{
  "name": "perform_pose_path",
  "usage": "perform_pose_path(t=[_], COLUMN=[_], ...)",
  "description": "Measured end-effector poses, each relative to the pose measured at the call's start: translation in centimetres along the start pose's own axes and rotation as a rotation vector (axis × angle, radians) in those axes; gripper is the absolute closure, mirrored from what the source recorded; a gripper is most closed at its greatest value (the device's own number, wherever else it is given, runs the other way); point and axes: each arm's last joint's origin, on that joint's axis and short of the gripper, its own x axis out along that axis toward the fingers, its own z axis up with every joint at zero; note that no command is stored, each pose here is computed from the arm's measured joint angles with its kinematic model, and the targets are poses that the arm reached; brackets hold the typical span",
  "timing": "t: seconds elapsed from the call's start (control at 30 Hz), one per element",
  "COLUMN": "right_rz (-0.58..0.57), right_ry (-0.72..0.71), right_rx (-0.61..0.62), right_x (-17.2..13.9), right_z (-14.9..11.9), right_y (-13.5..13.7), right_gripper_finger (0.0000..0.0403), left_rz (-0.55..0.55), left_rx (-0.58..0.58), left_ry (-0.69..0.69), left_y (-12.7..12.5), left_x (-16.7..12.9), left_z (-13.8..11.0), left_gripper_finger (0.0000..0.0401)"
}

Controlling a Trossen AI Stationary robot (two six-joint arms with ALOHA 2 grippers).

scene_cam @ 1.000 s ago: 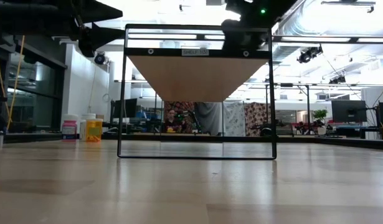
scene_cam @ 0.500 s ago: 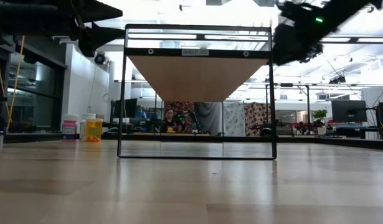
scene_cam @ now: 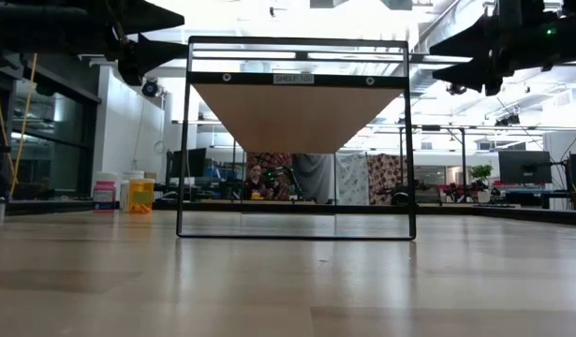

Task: Pick and place medicine bottles onto shelf by color
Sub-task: Put the yellow pill bottle on the shelf

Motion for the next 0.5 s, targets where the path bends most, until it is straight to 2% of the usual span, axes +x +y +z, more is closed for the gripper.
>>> perform_pose_path(t=[0.5], right_rz=[-0.026], right_ry=[0.038], right_rx=[0.002], right_x=[-0.23], right_z=[-0.38], right_y=[-0.27], right_gripper_finger=[0.0065], left_rz=[0.000], left_rx=[0.002], left_ry=[0.007], left_y=[0.00], left_x=[0.00], left_z=[-0.07], left_gripper_finger=[0.0117])
